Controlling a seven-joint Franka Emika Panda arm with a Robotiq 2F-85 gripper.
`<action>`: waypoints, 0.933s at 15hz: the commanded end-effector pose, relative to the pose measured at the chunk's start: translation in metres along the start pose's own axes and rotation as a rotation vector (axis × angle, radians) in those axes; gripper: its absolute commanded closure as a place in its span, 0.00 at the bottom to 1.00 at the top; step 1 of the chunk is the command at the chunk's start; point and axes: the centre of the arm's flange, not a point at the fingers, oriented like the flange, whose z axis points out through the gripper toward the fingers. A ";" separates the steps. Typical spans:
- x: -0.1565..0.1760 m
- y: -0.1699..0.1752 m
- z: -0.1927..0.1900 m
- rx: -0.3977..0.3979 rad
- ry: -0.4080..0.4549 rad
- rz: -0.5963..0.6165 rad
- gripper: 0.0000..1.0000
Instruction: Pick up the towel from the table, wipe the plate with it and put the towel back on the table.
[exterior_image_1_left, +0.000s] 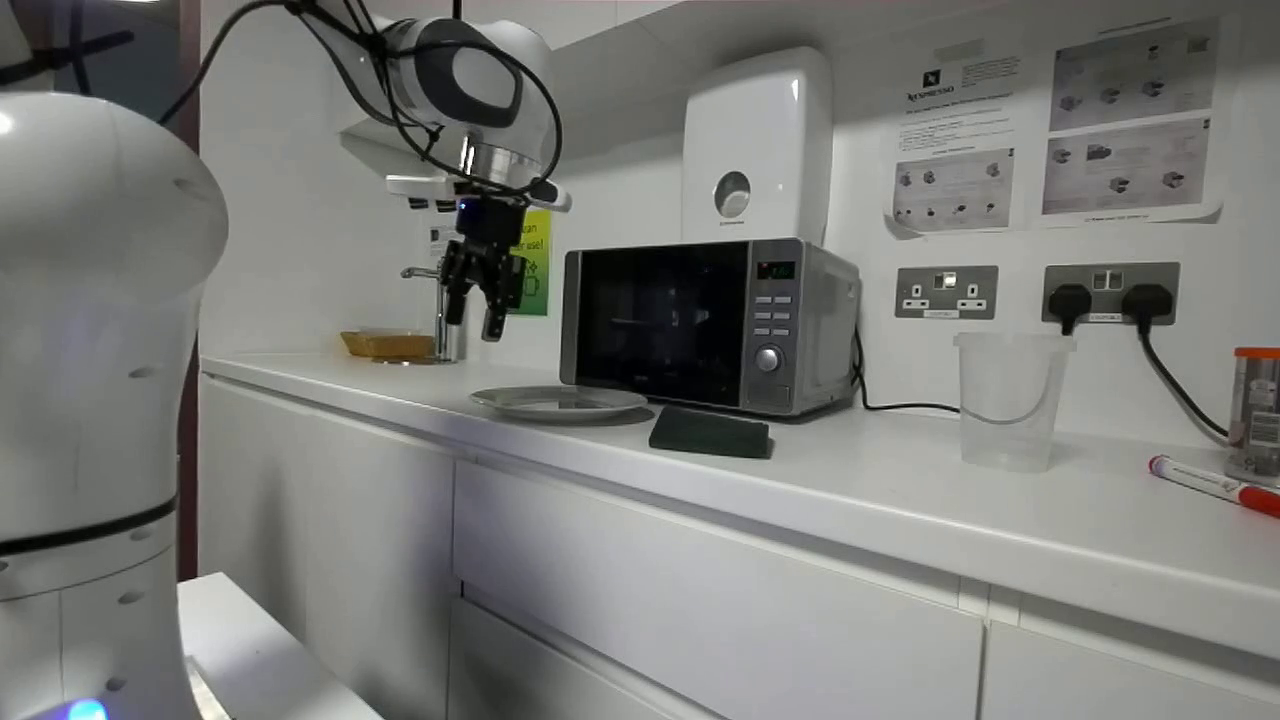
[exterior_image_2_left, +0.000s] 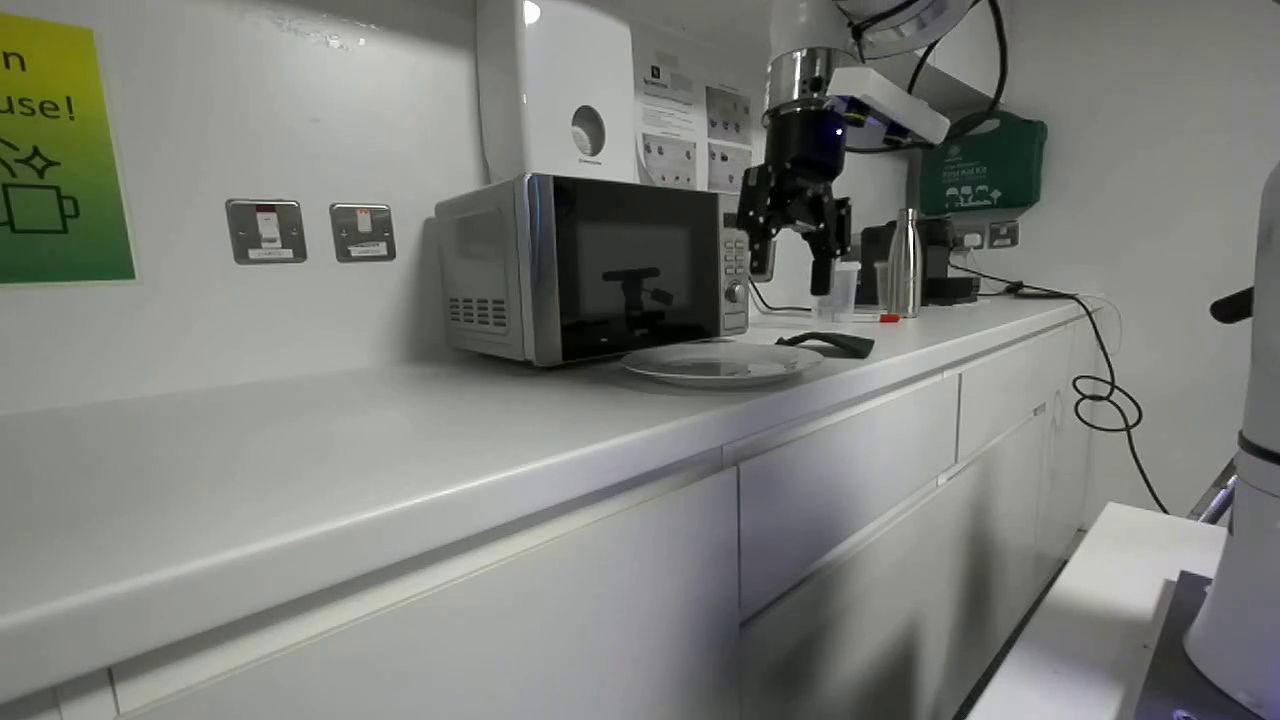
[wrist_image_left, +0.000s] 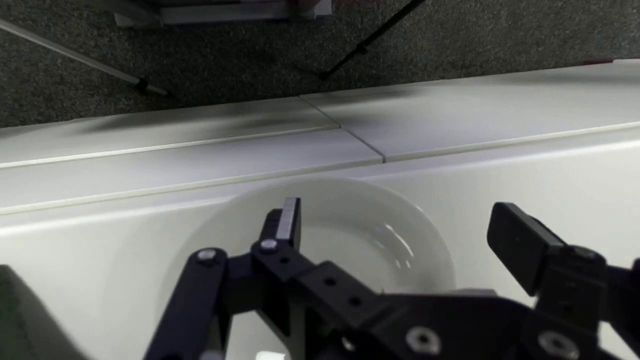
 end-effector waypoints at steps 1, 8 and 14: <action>0.020 0.029 0.001 -0.070 0.068 0.021 0.00; 0.052 0.085 0.003 -0.255 0.163 0.033 0.00; 0.063 0.128 0.009 -0.388 0.172 0.031 0.00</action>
